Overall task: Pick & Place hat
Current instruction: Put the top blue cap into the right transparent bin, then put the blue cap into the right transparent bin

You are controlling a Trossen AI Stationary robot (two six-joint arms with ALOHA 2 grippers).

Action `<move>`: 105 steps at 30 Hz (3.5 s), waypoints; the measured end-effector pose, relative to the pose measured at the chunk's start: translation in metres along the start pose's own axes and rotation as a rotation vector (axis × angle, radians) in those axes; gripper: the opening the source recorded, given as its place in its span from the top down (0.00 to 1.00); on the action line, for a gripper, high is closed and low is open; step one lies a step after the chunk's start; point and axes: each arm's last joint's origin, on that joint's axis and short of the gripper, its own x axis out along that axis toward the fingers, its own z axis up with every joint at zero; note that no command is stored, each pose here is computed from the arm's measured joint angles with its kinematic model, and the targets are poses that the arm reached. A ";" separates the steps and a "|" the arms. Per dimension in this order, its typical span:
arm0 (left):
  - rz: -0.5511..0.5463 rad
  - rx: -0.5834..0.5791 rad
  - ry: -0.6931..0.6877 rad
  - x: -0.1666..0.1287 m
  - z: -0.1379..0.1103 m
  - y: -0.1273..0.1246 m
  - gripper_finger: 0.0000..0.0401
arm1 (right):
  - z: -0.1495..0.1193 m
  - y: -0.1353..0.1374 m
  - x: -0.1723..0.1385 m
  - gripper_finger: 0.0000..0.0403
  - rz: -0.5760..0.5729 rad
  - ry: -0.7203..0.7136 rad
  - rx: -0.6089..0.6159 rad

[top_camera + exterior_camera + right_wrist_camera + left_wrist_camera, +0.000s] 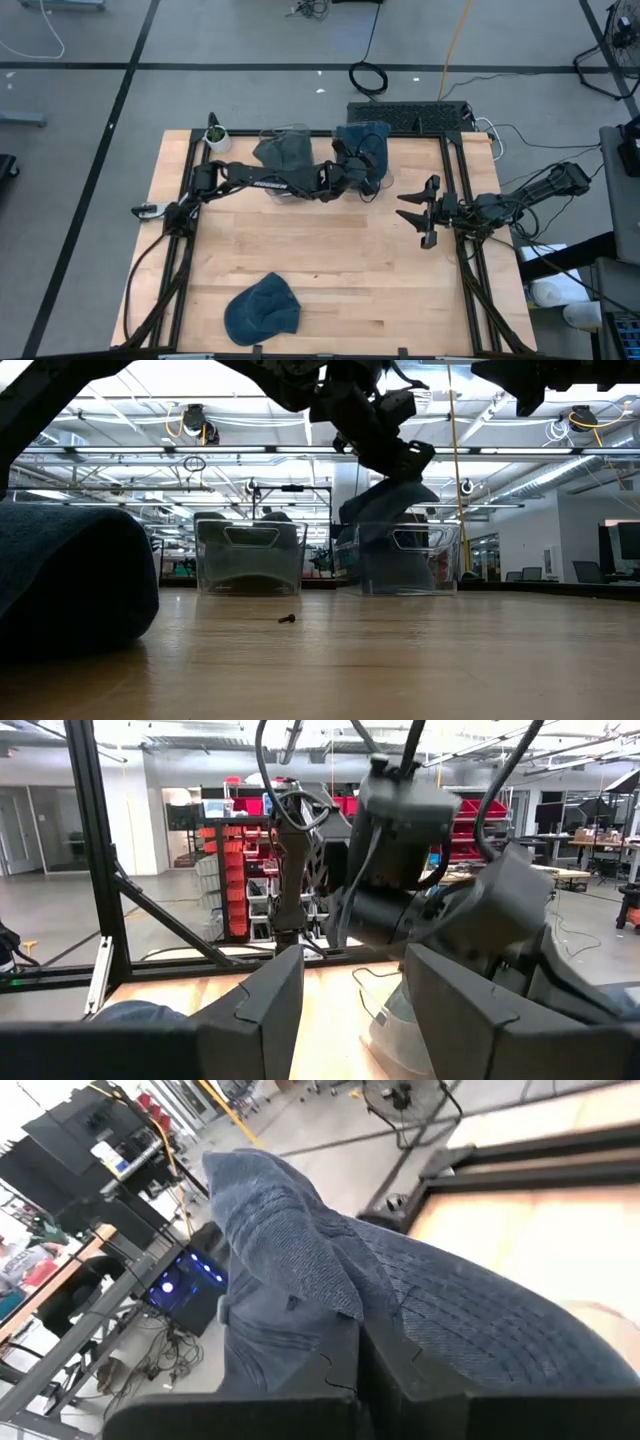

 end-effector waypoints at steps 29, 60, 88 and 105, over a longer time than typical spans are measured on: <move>-0.048 -0.048 0.101 0.010 -0.016 0.006 0.94 | -0.001 0.000 0.000 0.59 0.000 0.008 -0.003; -0.262 0.125 0.203 0.010 0.000 0.030 0.80 | -0.002 0.000 0.000 0.59 0.000 0.014 0.016; -0.473 0.018 0.141 0.039 -0.069 0.033 0.94 | -0.002 0.000 0.000 0.59 -0.004 0.018 -0.001; -0.362 0.209 -0.045 -0.068 0.020 0.049 0.88 | -0.005 0.001 0.001 0.59 -0.004 0.037 -0.002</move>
